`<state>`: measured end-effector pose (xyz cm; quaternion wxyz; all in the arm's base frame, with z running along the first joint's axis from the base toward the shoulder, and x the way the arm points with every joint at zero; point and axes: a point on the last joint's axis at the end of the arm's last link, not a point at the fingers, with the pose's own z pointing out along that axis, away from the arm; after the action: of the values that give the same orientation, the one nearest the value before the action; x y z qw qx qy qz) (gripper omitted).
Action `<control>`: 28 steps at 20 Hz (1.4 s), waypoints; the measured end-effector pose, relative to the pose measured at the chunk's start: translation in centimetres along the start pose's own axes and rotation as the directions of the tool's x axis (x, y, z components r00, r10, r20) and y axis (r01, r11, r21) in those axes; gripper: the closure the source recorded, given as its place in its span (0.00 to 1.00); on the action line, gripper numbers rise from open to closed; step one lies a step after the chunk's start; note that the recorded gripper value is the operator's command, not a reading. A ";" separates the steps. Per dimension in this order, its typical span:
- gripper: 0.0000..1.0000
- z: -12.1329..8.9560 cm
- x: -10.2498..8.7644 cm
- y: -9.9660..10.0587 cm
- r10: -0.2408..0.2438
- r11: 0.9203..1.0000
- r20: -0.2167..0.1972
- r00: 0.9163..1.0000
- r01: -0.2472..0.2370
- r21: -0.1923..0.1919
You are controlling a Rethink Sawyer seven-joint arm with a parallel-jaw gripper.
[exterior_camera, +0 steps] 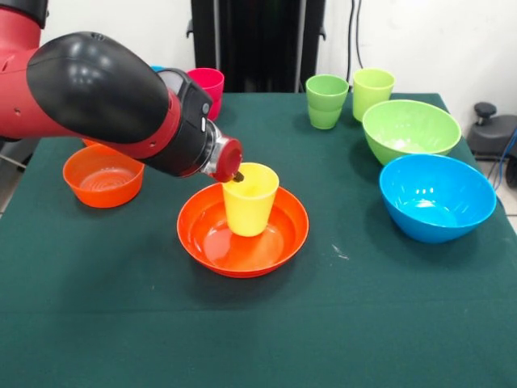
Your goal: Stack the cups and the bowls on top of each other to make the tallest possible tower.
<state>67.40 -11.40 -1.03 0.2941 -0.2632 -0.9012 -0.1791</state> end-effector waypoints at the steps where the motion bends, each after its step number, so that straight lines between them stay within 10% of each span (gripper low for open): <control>1: 1.00 -0.1 0.0 0.1 -0.001 1.000 0.001 1.000 0.001 0.000; 12: 1.00 -0.4 0.1 0.8 -0.016 1.000 0.008 1.000 0.016 -0.006; 13: 0.00 -0.5 0.2 1.1 -0.021 1.000 0.008 1.000 0.021 -0.009; 28: 0.00 -0.5 0.0 1.8 -0.034 0.999 0.032 0.999 0.034 -0.018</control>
<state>68.64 -10.22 -0.39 0.2743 -0.2533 -0.9084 -0.1884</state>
